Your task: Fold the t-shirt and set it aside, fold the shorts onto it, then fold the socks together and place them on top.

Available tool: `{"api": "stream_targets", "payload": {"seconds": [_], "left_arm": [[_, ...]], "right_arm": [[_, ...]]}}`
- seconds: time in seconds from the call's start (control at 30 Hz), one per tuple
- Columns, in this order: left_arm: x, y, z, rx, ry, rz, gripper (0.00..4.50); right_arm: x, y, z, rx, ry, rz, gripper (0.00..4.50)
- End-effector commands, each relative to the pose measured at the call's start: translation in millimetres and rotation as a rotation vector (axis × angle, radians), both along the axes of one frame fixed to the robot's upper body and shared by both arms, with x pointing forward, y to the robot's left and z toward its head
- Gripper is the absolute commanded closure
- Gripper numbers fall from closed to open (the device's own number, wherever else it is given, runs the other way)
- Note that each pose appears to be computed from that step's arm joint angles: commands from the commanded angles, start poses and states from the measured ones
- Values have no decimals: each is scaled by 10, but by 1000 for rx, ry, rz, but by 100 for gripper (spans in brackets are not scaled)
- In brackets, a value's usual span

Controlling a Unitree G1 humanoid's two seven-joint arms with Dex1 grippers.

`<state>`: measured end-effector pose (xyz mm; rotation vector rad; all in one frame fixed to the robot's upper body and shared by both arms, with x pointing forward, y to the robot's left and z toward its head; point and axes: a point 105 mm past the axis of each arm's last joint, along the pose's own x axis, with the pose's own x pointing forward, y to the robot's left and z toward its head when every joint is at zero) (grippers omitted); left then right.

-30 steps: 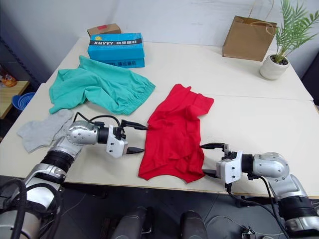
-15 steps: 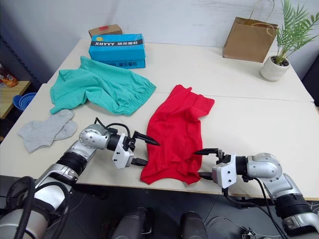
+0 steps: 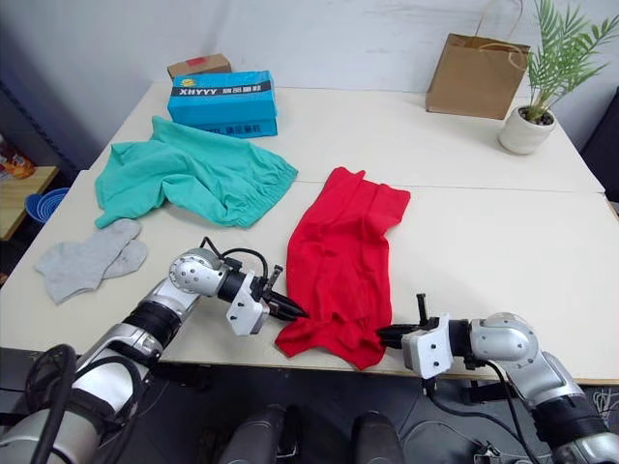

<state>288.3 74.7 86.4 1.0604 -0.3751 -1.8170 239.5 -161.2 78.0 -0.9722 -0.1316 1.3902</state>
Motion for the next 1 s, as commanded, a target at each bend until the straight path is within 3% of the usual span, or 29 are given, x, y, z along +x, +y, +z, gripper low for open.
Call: {"api": "stream_targets", "payload": {"seconds": [0.03,0.17,0.3,0.5,0.63,0.8,1.0], "left_arm": [[-283,163,-124,15,202,-2,449],[-424,183,64,-77,322,36,449],[-603,368,-25,23,362,29,449],[-781,411,46,17,444,54,449],[-805,409,172,-8,604,131,449],[-544,493,496,-100,815,261,449],[175,551,995,-368,892,501,449]], "right_arm": [[-142,-89,129,8,64,-6,450],[-214,-195,155,-8,112,-63,450],[-449,-211,122,-24,244,-63,450],[-682,-198,123,-13,391,-87,450],[-583,-133,379,84,469,-151,450],[-298,-14,805,249,541,-190,450],[329,52,1113,447,495,-296,450]]}}
